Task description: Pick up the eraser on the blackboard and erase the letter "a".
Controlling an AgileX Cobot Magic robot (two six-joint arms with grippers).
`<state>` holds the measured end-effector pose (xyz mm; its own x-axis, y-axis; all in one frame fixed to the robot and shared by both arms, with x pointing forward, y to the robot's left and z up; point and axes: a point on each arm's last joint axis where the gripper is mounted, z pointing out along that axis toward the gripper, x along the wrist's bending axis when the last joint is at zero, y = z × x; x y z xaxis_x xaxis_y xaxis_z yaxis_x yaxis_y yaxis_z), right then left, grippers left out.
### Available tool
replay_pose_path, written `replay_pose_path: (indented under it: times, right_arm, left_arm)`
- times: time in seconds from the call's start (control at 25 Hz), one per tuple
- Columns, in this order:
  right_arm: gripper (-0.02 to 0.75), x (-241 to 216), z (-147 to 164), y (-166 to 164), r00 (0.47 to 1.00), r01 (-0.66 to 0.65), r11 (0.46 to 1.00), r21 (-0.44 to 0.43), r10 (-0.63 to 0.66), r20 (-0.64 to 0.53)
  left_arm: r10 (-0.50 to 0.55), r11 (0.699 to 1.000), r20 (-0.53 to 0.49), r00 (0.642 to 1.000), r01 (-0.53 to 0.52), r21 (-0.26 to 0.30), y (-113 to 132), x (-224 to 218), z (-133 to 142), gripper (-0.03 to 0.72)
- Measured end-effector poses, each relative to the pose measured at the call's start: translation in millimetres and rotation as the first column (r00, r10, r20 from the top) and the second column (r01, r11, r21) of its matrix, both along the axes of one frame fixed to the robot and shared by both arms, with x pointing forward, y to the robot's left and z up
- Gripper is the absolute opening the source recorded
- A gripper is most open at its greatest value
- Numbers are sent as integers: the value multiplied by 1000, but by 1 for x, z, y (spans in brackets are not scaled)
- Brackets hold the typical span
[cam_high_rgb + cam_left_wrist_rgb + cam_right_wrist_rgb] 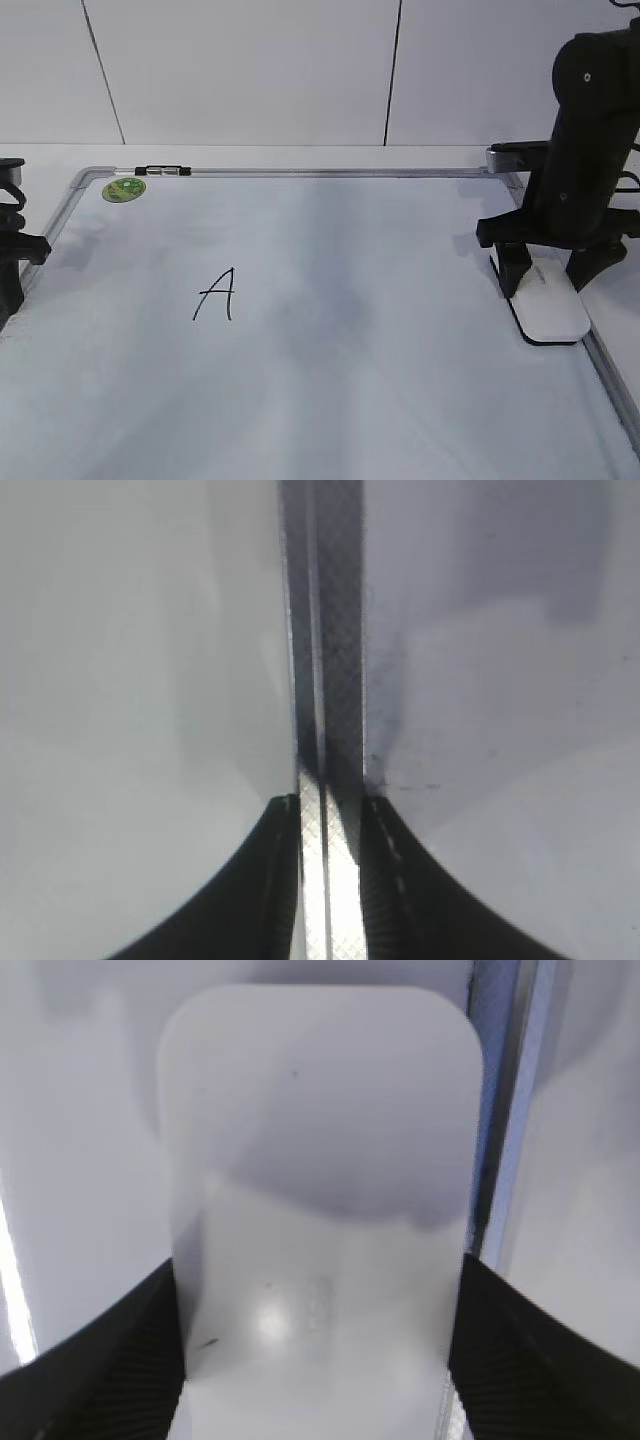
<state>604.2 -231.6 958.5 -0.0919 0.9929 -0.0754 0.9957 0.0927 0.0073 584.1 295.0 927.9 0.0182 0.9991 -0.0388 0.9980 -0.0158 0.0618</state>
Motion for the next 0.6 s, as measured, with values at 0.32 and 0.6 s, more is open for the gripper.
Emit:
replay_pose_path:
  times: [0.32, 0.6]
  right_arm:
    - [577, 12, 30, -2, 1000, -5, 999, -44, 6, 20]
    - [577, 18, 43, 5, 999, -14, 999, 29, 13, 48]
  left_arm:
    - [0, 1000, 0, 1000, 0, 0, 0, 0, 0, 138]
    - [-3, 1000, -2, 1000, 3, 3, 0, 0, 0, 139]
